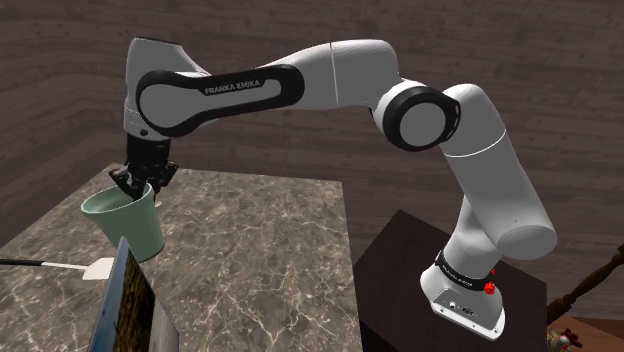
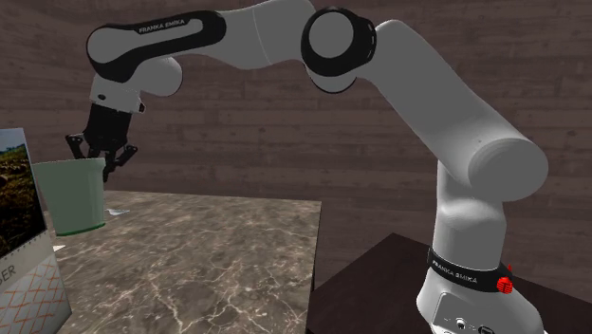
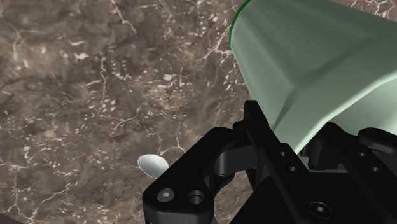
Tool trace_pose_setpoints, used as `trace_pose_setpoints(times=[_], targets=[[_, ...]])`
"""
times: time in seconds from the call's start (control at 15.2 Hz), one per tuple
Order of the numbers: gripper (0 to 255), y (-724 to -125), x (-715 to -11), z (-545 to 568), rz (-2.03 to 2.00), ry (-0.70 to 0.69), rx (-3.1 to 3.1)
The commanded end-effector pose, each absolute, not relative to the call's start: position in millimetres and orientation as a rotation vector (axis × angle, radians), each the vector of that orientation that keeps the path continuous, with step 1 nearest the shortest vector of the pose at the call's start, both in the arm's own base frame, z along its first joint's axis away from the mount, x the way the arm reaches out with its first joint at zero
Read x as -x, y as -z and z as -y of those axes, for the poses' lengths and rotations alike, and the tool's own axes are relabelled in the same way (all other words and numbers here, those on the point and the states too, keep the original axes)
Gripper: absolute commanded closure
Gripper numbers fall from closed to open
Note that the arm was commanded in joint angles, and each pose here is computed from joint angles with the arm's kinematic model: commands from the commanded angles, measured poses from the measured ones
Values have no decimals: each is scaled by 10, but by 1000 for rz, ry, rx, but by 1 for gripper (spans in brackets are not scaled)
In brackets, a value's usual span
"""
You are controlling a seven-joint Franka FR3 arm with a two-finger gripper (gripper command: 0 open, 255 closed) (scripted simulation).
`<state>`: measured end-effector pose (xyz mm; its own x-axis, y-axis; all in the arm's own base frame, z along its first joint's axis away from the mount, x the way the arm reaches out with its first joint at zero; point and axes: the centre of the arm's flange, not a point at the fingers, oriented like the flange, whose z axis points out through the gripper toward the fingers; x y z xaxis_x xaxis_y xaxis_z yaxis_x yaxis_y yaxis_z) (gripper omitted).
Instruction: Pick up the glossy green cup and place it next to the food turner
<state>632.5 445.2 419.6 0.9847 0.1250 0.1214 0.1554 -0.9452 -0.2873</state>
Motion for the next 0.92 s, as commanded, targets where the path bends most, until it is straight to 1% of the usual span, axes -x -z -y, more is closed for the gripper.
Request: trace_pose_setpoints(times=[0.0,0.46,0.86], targets=[[255,-4100,-6332,-4451,204,148,2829],[255,-3745,-6331,-4450,204,148,2829],[255,-3745,-6332,-4451,204,148,2829]])
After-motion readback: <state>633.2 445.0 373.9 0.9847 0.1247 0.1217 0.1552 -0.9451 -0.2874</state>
